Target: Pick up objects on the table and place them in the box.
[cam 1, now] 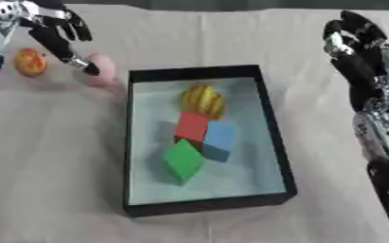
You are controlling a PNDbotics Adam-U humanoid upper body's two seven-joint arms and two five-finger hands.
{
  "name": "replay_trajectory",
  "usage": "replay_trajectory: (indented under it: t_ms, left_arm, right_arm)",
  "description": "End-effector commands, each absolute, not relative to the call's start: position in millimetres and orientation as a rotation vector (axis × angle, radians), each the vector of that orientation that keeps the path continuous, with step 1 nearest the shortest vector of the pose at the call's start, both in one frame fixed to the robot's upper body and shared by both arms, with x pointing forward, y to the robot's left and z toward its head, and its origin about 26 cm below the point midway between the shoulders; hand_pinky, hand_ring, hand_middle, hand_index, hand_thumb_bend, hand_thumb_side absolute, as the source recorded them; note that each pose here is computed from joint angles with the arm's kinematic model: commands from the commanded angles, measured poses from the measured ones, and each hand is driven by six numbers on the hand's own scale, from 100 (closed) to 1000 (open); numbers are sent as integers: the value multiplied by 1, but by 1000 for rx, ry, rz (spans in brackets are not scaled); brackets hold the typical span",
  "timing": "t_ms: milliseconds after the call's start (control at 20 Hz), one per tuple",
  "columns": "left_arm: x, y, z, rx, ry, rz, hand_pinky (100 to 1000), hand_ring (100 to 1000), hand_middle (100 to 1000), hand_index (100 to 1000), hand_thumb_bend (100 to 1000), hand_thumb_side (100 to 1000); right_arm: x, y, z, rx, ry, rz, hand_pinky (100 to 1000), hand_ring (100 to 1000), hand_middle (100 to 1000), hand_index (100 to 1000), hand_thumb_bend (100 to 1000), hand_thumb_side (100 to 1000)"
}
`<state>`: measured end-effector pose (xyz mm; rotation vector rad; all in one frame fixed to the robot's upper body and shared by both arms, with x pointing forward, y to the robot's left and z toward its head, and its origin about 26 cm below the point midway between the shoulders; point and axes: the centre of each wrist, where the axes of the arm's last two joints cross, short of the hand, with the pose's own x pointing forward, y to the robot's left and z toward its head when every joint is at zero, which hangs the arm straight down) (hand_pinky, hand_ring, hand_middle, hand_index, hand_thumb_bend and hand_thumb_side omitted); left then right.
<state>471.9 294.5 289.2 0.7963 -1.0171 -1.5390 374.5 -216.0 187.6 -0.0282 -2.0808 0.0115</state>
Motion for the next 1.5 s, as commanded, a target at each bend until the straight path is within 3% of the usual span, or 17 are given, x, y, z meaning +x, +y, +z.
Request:
replay_trajectory:
  t_ms: [50,600,900,1000,1100,1150,1500]
  left_arm:
    - [472,295,301,852,-1046,-1523,799,849,788,856,658,404]
    - [480,289,283,944,-1042,-1513,791,841,782,841,641,343]
    - [483,286,273,1002,-1095,-1476,745,799,738,764,528,307]
    - [484,286,270,972,-1078,-1486,721,777,707,686,403,233]
    - [484,284,273,962,-1055,-1501,706,764,683,633,324,112]
    - [484,283,275,962,-1054,-1508,701,761,676,614,300,100]
    - [456,254,331,1007,-1287,-1546,668,729,643,561,246,100]
  right_arm:
    - [372,-214,200,-14,-2121,19,799,770,761,828,227,290]
    - [372,-210,202,-1,-2124,25,800,770,761,828,224,292]
    - [372,-209,202,6,-2125,31,800,771,762,829,224,292]
    - [372,-209,202,6,-2124,28,800,771,762,829,224,293]
    - [372,-209,202,7,-2124,28,801,772,763,830,223,294]
    - [372,-209,202,6,-2124,29,801,772,763,830,223,294]
    - [372,-212,201,-5,-2125,26,800,772,762,829,218,295]
